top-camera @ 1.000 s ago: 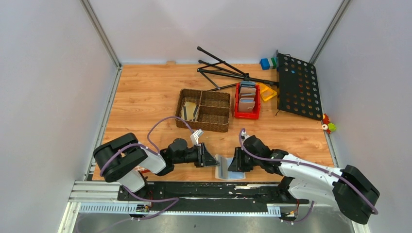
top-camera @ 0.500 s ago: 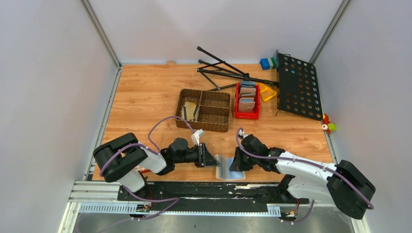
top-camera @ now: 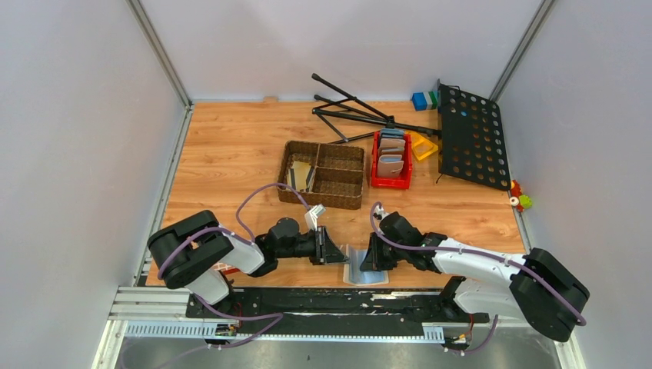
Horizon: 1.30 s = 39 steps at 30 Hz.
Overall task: Take the credit cards out of the card holder
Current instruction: Remove the credit card from the card holder.
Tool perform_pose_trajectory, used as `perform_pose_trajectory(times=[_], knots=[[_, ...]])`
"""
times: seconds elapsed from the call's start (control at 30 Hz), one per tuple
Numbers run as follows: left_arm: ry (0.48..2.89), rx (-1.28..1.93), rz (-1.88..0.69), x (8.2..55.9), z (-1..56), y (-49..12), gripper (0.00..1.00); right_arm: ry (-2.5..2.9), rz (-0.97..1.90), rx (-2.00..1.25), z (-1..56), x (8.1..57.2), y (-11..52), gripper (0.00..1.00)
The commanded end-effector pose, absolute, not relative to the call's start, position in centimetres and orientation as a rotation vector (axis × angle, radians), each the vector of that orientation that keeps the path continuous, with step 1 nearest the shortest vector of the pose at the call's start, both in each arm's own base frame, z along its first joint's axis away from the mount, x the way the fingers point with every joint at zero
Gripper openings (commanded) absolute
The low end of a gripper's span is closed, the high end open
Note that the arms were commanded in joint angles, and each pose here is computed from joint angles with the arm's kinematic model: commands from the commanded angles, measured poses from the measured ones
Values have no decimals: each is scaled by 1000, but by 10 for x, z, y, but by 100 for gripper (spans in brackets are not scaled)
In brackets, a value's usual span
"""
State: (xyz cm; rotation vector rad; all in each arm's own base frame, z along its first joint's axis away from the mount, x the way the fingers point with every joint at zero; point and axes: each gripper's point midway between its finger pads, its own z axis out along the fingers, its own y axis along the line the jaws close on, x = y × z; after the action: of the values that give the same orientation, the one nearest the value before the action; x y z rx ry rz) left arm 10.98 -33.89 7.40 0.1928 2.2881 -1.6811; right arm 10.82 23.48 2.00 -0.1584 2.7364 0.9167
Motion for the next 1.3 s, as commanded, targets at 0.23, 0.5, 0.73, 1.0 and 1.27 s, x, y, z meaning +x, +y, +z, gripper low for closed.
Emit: perform_pose_trajectory(times=[0.23, 0.5, 0.73, 1.0, 1.27], knots=[[2208, 254, -1724, 112, 92, -349, 18, 2752, 918, -171, 12, 103, 232, 0], [2254, 253, -1702, 111, 81, -350, 40, 2737, 933, -172, 17, 104, 233, 0], [2263, 257, -1701, 110, 78, -351, 29, 2736, 938, -171, 17, 103, 233, 0], [2244, 266, -1715, 109, 83, -352, 16, 2723, 974, -186, 21, 102, 237, 3], [2251, 258, -1711, 109, 81, -351, 11, 2589, 1077, -170, 48, 105, 238, 36]])
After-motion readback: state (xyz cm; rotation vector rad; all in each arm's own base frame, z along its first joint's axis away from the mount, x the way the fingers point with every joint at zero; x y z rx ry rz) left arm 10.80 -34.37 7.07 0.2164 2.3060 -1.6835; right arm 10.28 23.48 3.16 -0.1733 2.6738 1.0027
